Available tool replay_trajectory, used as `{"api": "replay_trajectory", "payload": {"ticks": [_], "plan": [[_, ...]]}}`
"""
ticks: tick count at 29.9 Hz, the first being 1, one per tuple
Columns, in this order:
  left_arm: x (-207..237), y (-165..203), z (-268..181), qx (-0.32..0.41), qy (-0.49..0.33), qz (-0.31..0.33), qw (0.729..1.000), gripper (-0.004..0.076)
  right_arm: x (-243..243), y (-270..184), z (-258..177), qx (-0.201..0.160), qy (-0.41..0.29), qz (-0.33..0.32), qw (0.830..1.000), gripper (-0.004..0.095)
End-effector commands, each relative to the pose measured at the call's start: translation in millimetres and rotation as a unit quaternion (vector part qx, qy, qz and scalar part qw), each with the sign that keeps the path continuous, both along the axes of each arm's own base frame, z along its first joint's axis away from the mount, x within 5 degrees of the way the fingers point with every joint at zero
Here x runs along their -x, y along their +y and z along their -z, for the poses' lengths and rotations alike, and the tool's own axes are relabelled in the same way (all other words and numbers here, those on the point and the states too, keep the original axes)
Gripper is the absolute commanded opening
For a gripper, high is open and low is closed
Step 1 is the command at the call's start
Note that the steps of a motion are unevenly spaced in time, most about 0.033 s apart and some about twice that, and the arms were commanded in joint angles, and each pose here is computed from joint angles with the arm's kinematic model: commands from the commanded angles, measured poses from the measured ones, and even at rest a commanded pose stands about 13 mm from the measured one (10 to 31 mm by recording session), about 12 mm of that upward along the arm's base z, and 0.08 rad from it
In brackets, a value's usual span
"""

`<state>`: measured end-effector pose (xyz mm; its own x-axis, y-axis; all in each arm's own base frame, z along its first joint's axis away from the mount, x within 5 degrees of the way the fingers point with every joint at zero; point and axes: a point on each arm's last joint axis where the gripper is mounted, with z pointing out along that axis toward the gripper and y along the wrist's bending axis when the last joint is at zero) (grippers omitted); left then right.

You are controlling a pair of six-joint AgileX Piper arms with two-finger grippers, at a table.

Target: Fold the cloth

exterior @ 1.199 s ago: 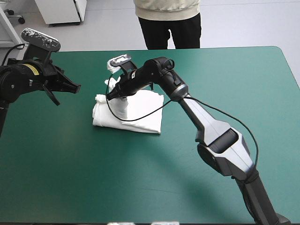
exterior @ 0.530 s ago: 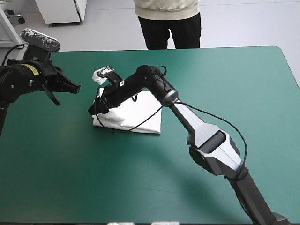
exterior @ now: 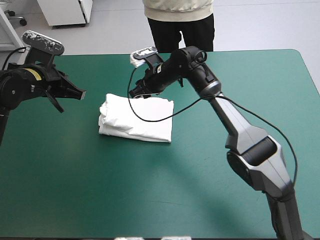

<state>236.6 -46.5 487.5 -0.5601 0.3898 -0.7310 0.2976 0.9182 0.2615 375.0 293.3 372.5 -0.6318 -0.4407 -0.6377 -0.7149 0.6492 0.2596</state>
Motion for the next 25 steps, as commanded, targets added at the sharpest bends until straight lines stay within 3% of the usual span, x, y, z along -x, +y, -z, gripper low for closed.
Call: {"api": "replay_trajectory", "payload": {"ticks": [1,4,8,10,16,19,25], "plan": [[6,2,-17,0.013,-0.051,-0.002,0.999,-0.0009,18,-41,-34,-0.006,-0.017,0.017,1.0,0.0427],[6,2,-16,0.015,-0.047,-0.003,0.999,-0.0009,16,-72,-21,-0.04,-0.007,0.05,0.998,0.0427],[5,0,-15,0.018,-0.045,-0.001,0.999,-0.0009,10,-110,6,-0.162,0.039,0.085,0.982,0.0436],[4,0,-15,0.021,-0.044,0.001,0.999,-0.0009,6,-122,31,-0.192,0.069,0.097,0.974,0.0458],[2,-4,-12,0.038,-0.035,0.007,0.999,-0.0009,-9,-120,107,-0.184,0.126,0.111,0.968,0.0596],[-1,-4,-11,0.039,-0.03,0.005,0.999,-0.0009,-20,-113,124,-0.199,0.141,0.114,0.963,0.0594],[-1,-5,-10,0.041,-0.027,0.004,0.999,-0.0009,-32,-98,154,-0.194,0.171,0.107,0.96,0.0586]]}}
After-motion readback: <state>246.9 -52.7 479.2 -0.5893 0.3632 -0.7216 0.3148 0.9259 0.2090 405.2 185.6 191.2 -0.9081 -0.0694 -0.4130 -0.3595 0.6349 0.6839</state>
